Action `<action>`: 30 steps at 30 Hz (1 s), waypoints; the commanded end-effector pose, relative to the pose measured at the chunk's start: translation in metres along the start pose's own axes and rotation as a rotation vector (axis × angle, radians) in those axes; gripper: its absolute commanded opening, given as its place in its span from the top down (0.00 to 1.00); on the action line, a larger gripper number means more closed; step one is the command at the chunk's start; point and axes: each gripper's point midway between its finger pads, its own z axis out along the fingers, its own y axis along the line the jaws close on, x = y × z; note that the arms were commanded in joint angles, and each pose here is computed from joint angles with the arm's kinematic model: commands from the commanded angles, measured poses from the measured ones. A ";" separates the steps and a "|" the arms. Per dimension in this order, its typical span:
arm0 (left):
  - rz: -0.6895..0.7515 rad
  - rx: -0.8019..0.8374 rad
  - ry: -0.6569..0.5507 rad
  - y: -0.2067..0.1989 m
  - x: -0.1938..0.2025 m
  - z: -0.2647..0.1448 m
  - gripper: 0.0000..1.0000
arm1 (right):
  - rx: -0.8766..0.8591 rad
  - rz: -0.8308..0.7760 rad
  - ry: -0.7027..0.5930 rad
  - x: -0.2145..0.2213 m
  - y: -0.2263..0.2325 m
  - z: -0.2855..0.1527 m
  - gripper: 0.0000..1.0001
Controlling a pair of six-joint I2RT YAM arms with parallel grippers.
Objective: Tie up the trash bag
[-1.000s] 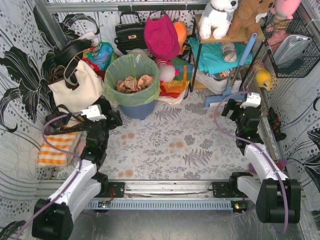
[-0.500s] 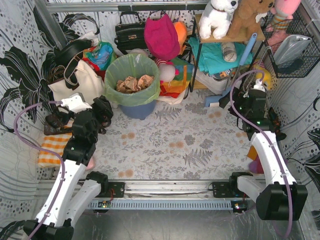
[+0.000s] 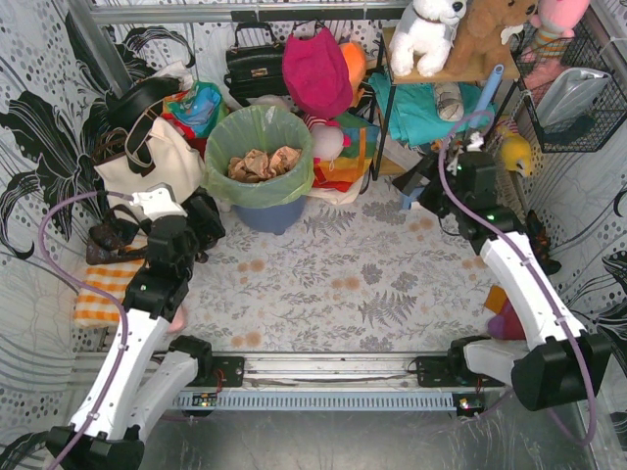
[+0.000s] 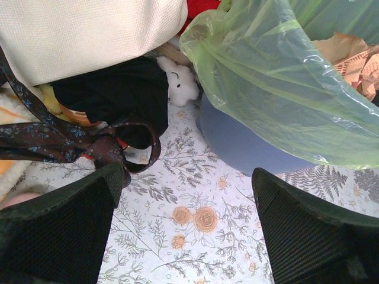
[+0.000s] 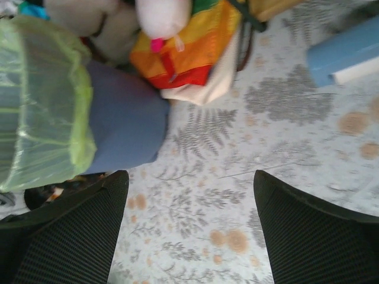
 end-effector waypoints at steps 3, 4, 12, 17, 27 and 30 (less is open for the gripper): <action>0.007 0.081 -0.047 -0.012 -0.009 -0.005 0.02 | -0.070 0.054 -0.009 0.005 0.070 0.016 0.18; 0.006 0.082 -0.050 -0.012 -0.009 -0.005 0.02 | -0.083 0.052 -0.009 0.007 0.080 0.019 0.20; -0.018 0.026 -0.098 -0.001 -0.019 -0.009 0.02 | -0.141 0.090 -0.014 0.024 0.141 0.040 0.25; -0.026 0.025 -0.111 0.000 -0.020 -0.010 0.02 | -0.177 0.076 0.006 0.037 0.177 0.055 0.28; -0.050 0.022 -0.103 -0.007 -0.038 -0.016 0.02 | -0.137 0.038 0.018 0.043 0.207 0.084 0.44; -0.086 -0.011 -0.060 -0.013 -0.051 -0.016 0.02 | -0.138 0.024 0.019 0.043 0.213 0.094 0.46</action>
